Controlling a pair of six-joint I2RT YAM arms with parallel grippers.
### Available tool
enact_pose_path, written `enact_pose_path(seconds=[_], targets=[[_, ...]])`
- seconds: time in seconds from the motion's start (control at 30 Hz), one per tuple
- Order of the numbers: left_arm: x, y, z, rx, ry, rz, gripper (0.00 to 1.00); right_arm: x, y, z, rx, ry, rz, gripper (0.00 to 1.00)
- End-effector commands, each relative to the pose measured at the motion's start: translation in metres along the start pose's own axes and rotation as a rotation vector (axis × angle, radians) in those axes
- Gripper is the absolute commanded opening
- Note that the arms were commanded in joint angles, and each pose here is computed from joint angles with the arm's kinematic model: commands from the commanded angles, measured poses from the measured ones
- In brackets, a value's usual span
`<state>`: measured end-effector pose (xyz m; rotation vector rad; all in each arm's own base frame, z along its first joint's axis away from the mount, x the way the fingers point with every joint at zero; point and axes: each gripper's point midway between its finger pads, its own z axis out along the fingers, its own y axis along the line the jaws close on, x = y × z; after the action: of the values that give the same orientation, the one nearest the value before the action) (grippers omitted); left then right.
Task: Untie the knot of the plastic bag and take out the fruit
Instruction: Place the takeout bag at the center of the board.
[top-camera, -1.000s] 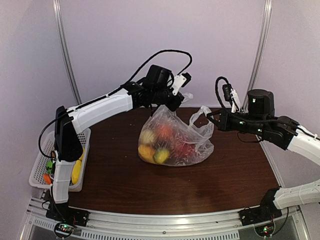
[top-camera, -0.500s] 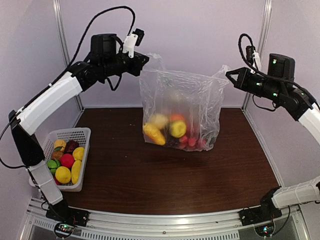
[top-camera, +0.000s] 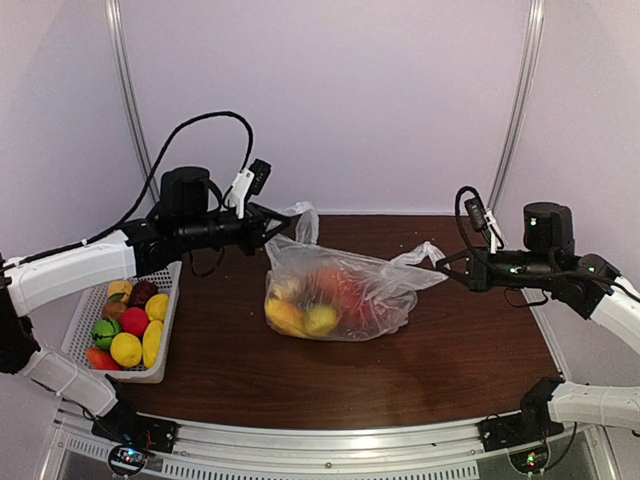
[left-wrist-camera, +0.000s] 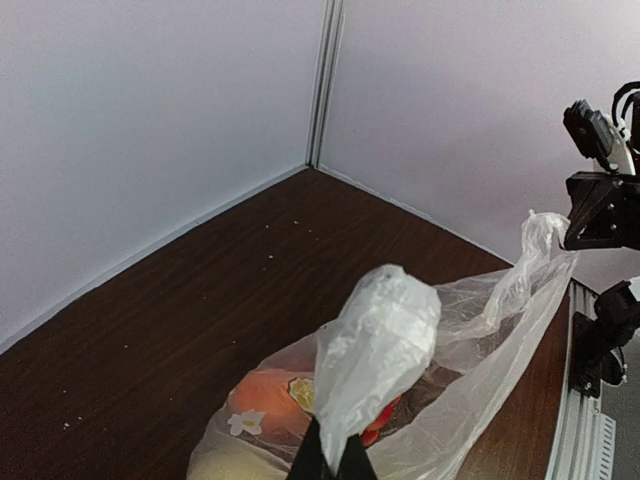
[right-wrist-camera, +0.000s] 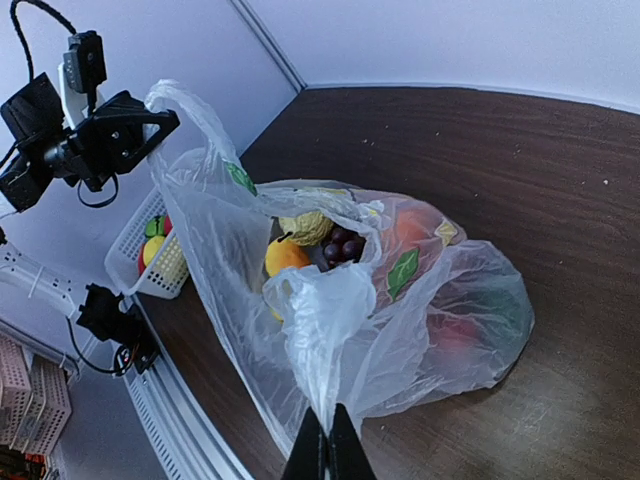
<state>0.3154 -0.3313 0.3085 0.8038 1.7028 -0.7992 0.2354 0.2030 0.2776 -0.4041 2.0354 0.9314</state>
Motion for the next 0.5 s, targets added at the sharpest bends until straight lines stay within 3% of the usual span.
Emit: enact_pose_path(seconds=[0.0, 0.3, 0.47], targets=[[-0.047, -0.015, -0.042, 0.033, -0.224, -0.014, 0.0, 0.018, 0.019, -0.012, -0.076, 0.065, -0.023, 0.0], [-0.027, -0.027, -0.061, 0.065, -0.2, -0.071, 0.0, -0.044, 0.029, -0.034, 0.021, -0.04, -0.128, 0.77], [-0.017, -0.03, -0.068, 0.07, -0.19, -0.094, 0.0, -0.082, 0.026, -0.026, 0.111, -0.044, -0.211, 0.88]])
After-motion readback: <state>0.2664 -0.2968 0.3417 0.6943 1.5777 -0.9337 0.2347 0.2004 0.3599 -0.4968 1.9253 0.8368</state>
